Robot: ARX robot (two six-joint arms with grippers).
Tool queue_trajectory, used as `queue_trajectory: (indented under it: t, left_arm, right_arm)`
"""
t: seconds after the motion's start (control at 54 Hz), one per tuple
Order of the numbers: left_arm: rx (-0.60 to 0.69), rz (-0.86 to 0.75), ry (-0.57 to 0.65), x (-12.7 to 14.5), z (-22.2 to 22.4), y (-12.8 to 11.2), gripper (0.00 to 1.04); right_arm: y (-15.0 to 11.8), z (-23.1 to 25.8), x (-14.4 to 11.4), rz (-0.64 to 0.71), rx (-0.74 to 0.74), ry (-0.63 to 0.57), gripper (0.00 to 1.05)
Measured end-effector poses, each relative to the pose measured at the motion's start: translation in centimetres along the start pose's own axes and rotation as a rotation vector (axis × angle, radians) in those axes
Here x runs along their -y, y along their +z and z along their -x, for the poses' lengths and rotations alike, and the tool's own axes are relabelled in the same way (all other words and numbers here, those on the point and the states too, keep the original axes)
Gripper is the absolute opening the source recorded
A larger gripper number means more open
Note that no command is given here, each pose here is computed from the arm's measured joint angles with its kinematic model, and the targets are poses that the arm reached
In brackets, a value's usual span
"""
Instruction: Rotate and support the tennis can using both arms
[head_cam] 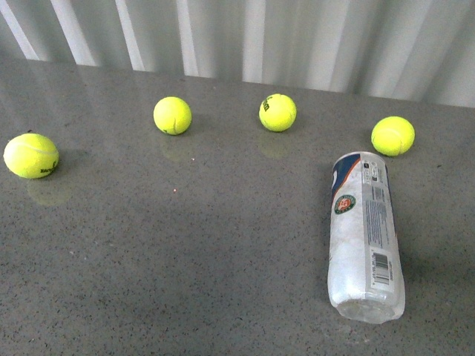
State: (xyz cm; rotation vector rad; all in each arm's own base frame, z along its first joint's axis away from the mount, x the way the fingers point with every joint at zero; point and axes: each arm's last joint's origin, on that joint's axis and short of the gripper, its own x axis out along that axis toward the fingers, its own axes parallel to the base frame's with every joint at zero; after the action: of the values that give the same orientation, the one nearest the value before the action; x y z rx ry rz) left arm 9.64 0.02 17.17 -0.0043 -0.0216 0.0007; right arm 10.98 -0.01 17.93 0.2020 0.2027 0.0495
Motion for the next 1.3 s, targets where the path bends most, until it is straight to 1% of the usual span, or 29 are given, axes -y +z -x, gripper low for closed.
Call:
queue_trajectory:
  t: [0.074,0.111,0.185,0.222,0.241,0.259,0.315,0.407,0.5,0.556,0.63,0.685,0.759,0.87,1.093,1.296]
  left_arm:
    - [0.000,0.000,0.001,0.0,0.0,0.0,0.98]
    - [0.000,0.000,0.001,0.0,0.0,0.0,0.98]
    - [0.000,0.000,0.001,0.0,0.0,0.0,0.98]
    - [0.000,0.000,0.001,0.0,0.0,0.0,0.98]
    - [0.000,0.000,0.001,0.0,0.0,0.0,0.98]
    - [0.000,0.000,0.001,0.0,0.0,0.0,0.98]
    - [0.000,0.000,0.001,0.0,0.0,0.0,0.98]
    - [0.000,0.000,0.001,0.0,0.0,0.0,0.98]
    - [0.000,0.000,0.001,0.0,0.0,0.0,0.98]
    - [0.000,0.000,0.001,0.0,0.0,0.0,0.98]
    - [0.000,0.000,0.001,0.0,0.0,0.0,0.98]
    - [0.000,0.000,0.001,0.0,0.0,0.0,0.98]
    - [0.000,0.000,0.001,0.0,0.0,0.0,0.98]
    - [0.000,0.000,0.002,0.0,0.0,0.0,0.98]
    - [0.000,0.000,0.001,0.0,0.0,0.0,0.98]
    - [0.000,0.000,0.001,0.0,0.0,0.0,0.98]
  right_arm:
    - [2.9,-1.6,-0.4,-0.088,0.024,-0.025,0.97]
    - [4.7,-2.8,-0.7,-0.113,0.045,-0.026,0.97]
    - [7.4,-5.6,-1.2,-0.144,0.056,-0.022,0.97]
    - [8.8,-8.1,-1.6,-0.164,0.005,-0.031,0.97]
    - [8.8,-9.1,-1.7,-0.169,-0.033,-0.035,0.97]
    - [9.4,-10.2,-1.9,-0.177,-0.060,-0.036,0.97]
    - [9.6,-13.2,-2.3,-0.186,-0.159,-0.055,0.97]
    - [8.5,-17.9,-3.0,-0.185,-0.339,-0.095,0.97]
    - [5.8,-21.7,-4.3,-0.162,-0.548,-0.113,0.97]
    - [4.3,-22.7,-4.8,-0.147,-0.635,-0.119,0.97]
    - [1.6,-23.6,-5.6,-0.117,-0.757,-0.124,0.97]
    - [0.3,-23.8,-6.0,-0.103,-0.802,-0.124,0.97]
    - [-0.9,-24.0,-6.3,-0.092,-0.846,-0.121,0.97]
    - [-1.8,-24.2,-6.2,-0.088,-0.878,-0.128,0.97]
    - [-3.0,-24.9,-5.4,-0.094,-0.916,-0.157,0.97]
    - [-3.6,-25.7,-4.8,-0.111,-0.921,-0.165,0.97]
